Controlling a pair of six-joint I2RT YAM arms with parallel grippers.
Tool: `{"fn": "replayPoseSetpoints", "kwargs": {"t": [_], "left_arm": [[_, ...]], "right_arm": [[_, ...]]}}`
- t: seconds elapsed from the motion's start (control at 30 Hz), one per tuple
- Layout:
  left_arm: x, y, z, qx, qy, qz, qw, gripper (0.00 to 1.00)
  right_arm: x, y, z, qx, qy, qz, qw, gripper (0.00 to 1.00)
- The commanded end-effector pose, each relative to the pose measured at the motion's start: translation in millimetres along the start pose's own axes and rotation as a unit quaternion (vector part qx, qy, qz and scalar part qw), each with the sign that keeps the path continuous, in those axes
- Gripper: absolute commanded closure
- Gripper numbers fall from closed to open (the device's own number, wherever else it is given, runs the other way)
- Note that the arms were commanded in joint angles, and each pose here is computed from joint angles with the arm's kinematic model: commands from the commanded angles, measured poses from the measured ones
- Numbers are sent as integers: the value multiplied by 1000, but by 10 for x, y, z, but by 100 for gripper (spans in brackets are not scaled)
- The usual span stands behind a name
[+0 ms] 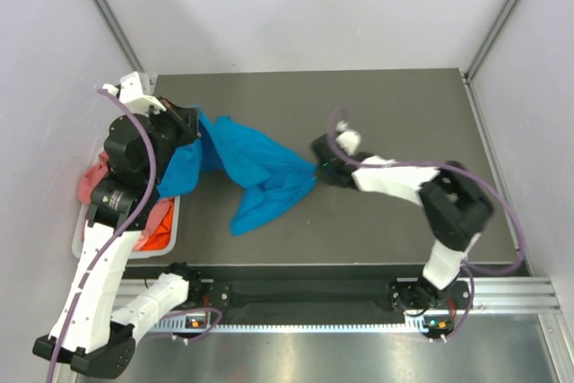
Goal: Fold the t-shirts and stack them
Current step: Flatten the tshirt out
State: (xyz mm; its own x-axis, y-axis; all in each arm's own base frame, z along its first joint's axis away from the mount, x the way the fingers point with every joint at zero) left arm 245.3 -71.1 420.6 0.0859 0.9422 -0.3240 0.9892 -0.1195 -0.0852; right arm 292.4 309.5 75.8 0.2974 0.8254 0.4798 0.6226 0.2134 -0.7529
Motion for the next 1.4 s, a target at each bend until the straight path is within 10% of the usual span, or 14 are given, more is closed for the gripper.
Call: {"fn": "replayPoseSetpoints", "kwargs": {"t": [0.0, 0.77, 0.87, 1.03, 1.37], "left_arm": [[70, 142, 149, 3, 6, -14, 1000, 100], [157, 931, 1437, 153, -15, -5, 988, 100], [168, 949, 1500, 163, -12, -3, 987, 100], [163, 927, 1539, 164, -4, 7, 986, 100], [145, 930, 1660, 171, -12, 26, 985, 100]], "right_arm": [[-611, -337, -600, -38, -56, 59, 996, 100], [-1444, 50, -3148, -101, -106, 254, 956, 99], [-1384, -104, -3286, -120, -111, 265, 950, 84], [-1405, -506, -2991, -94, 1, 274, 957, 59], [-1779, -937, -1608, 49, 250, 255, 933, 57]]}}
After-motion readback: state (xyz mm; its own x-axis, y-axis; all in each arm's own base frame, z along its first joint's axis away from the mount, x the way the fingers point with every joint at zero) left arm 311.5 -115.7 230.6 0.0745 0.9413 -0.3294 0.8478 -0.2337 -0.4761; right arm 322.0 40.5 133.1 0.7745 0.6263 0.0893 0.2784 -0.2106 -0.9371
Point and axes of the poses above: each gripper's point midway between its finger pads, its own y axis out along the fingers, its own x axis along the line the jaws close on, z = x × y, the point moved 4 cm from there along -y, back along the fingers, and after that the axes turned 8 degrees about y, right-handed, at the moved point
